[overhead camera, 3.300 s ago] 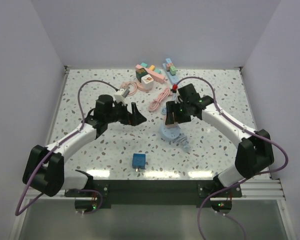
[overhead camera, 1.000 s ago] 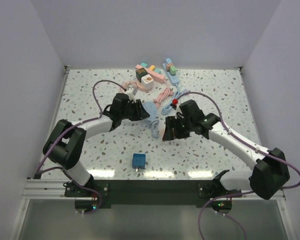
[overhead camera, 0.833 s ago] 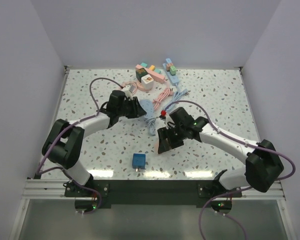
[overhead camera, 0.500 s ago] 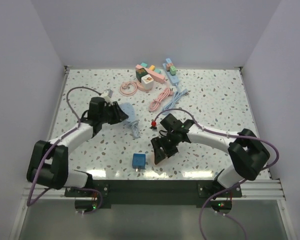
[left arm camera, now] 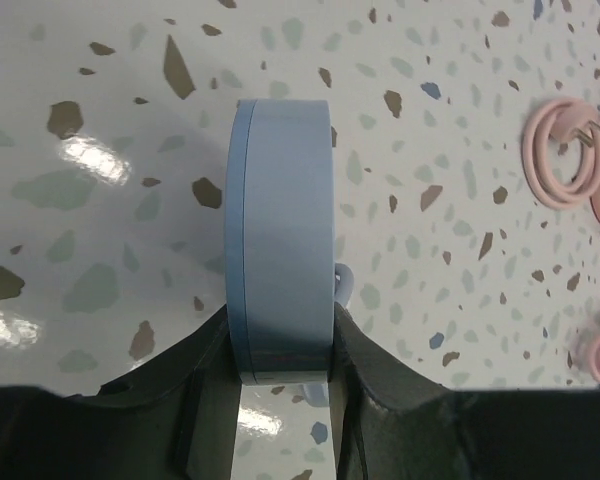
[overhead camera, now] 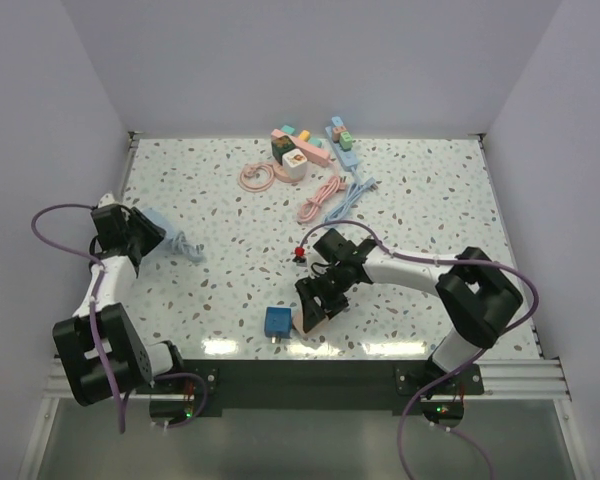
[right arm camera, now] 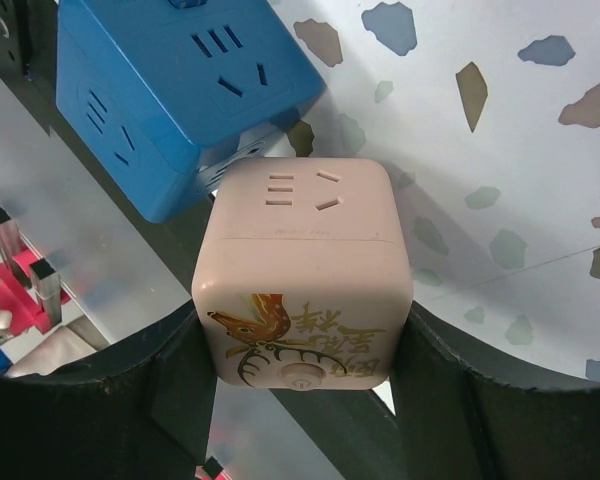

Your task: Pull the plug off the socket

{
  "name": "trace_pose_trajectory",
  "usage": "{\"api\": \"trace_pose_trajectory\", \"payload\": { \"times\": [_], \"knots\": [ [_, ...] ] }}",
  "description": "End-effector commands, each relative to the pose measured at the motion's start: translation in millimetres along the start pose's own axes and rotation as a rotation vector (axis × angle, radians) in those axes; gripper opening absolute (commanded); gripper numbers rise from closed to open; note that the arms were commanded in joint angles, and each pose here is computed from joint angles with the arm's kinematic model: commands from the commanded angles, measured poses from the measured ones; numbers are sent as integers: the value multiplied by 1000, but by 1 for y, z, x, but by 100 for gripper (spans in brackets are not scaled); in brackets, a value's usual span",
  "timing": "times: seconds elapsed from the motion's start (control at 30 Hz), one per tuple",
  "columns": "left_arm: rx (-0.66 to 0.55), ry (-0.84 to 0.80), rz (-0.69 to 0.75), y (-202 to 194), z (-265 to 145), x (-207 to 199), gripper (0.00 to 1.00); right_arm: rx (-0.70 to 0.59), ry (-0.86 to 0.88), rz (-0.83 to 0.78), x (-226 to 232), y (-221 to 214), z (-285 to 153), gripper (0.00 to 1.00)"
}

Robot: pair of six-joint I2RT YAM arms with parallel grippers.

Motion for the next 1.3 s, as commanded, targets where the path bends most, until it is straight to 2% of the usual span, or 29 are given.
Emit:
{"api": "trace_pose_trajectory", "payload": {
  "times": [0.0,0.17,0.2,0.23,0.3,0.4,0.43,0.5,0.53,0.57,0.7,0.83,0.9,1.07,1.13,1.27],
  "knots": [
    [-87,129,-34,15,-3,30,0,-33,47,-51,9,17,-3,8],
    [-164,329,-111,24,-12,67,0,-4,1,-38,5,13,-5,37],
    [-181,370,-120,27,-15,72,0,0,-11,-36,4,12,-5,49],
    [-225,424,-133,35,-19,78,0,4,-17,-33,3,11,-6,54],
    [-224,437,-141,34,-20,80,0,5,-24,-31,3,8,-7,65],
    [-225,473,-157,32,-24,86,40,15,-29,-27,3,5,-9,76],
    [-249,498,-166,35,-27,88,63,14,-30,-28,4,4,-10,82],
    [-265,506,-175,35,-34,87,76,8,-33,-35,5,3,-14,88],
    [-267,495,-183,35,-35,85,84,6,-36,-33,6,3,-15,96],
    [-273,482,-189,36,-39,82,88,5,-39,-34,7,3,-17,99],
    [-240,411,-198,34,-44,67,100,-50,-64,-62,19,14,-39,99],
    [-179,280,-177,32,-52,36,100,-95,-116,-87,28,21,-65,99],
    [-148,199,-138,27,-51,17,100,-109,-195,-85,24,25,-80,99],
    [-7,-51,19,5,-45,-43,100,-270,-410,15,-18,54,-131,99],
    [56,-155,62,-10,-43,-61,100,-332,-602,58,-49,71,-155,99],
    [157,-294,111,-31,-34,-88,100,-444,-818,31,-90,127,-179,99]
  ]
}}
Point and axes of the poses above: each gripper's point midway between its finger pads, its own z axis out along the fingers, its own x axis along the line the jaws close on, y = z × x, the point moved 4 cm from there along -z, back along the fingers, and after that the axes turned 15 degrees about -z, right-handed, at the moved point
